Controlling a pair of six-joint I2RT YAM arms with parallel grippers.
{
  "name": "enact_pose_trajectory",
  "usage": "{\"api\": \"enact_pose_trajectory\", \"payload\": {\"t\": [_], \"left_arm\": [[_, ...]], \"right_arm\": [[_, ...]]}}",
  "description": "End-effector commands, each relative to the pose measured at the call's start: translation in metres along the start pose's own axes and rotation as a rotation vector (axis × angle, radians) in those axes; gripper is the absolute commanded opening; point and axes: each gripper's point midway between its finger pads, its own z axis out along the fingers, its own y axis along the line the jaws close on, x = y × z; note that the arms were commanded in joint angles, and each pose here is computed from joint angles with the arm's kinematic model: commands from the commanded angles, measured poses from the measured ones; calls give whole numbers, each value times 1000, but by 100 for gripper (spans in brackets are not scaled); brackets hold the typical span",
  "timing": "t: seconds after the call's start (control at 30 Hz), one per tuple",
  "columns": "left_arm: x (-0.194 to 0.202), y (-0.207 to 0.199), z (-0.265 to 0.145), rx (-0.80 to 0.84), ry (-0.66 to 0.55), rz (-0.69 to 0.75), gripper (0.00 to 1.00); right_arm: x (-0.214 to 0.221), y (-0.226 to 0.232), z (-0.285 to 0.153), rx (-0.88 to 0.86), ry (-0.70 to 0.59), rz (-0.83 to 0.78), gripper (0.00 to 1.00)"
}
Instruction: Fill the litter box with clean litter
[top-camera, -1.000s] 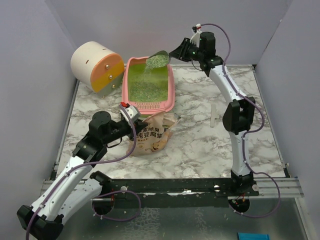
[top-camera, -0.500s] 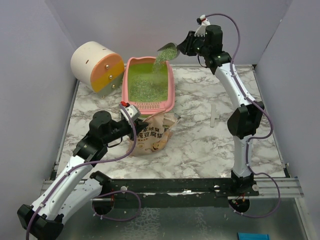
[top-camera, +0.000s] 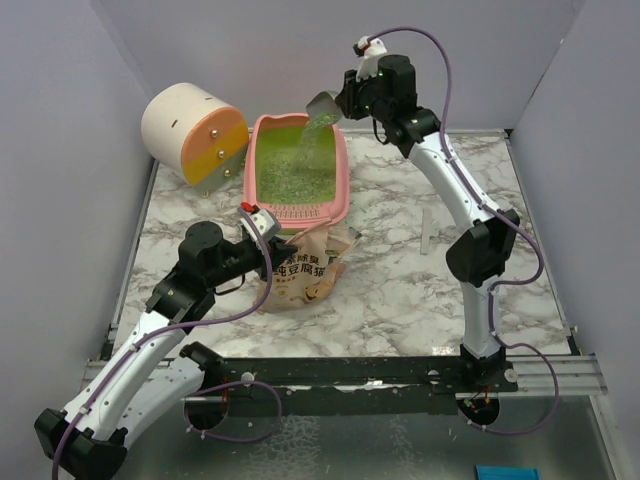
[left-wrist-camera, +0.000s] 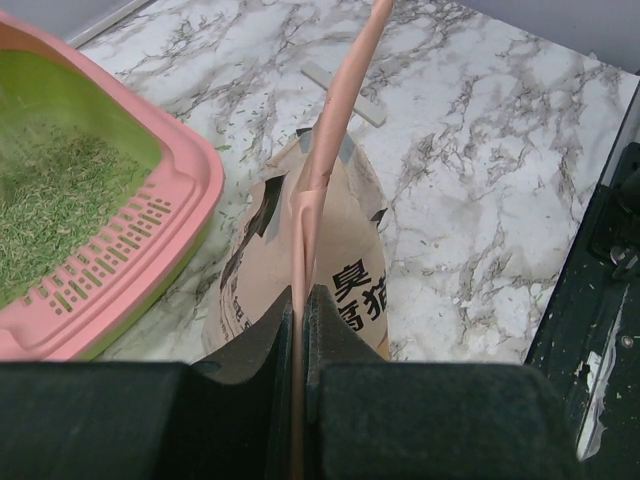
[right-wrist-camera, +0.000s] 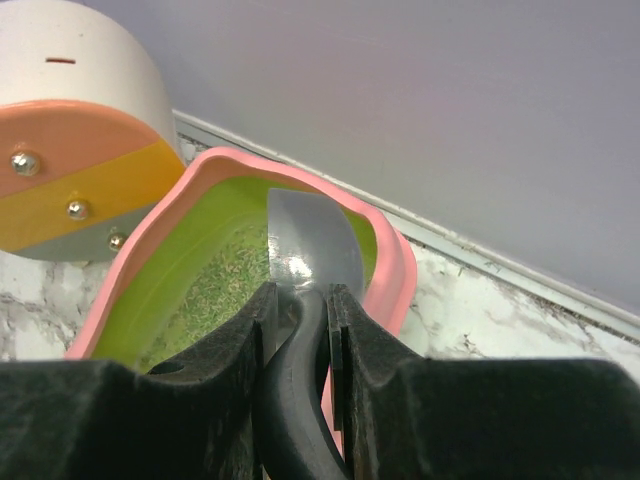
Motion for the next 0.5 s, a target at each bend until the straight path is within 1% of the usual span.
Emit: {"api": "enact_pose_trajectory", "payload": {"t": [0.0, 0.13, 0.2, 0.33, 0.47], "left_arm": [[-39, -6, -1, 31, -144, 64, 5], [-38, -6, -2, 31, -143, 64, 5], [-38, -6, -2, 32, -145, 63, 6], [-38, -7, -3, 31, -149, 63, 5], [-39, -7, -3, 32, -149, 64, 5]], "right_arm": [[-56, 34, -32, 63, -117, -198, 1], [-43, 58, -32, 112, -87, -331, 1], [-41, 64, -34, 141, -88, -370, 1], [-44, 57, -47, 195, -95, -352, 1], [-52, 47, -75, 254, -76, -316, 1]]}}
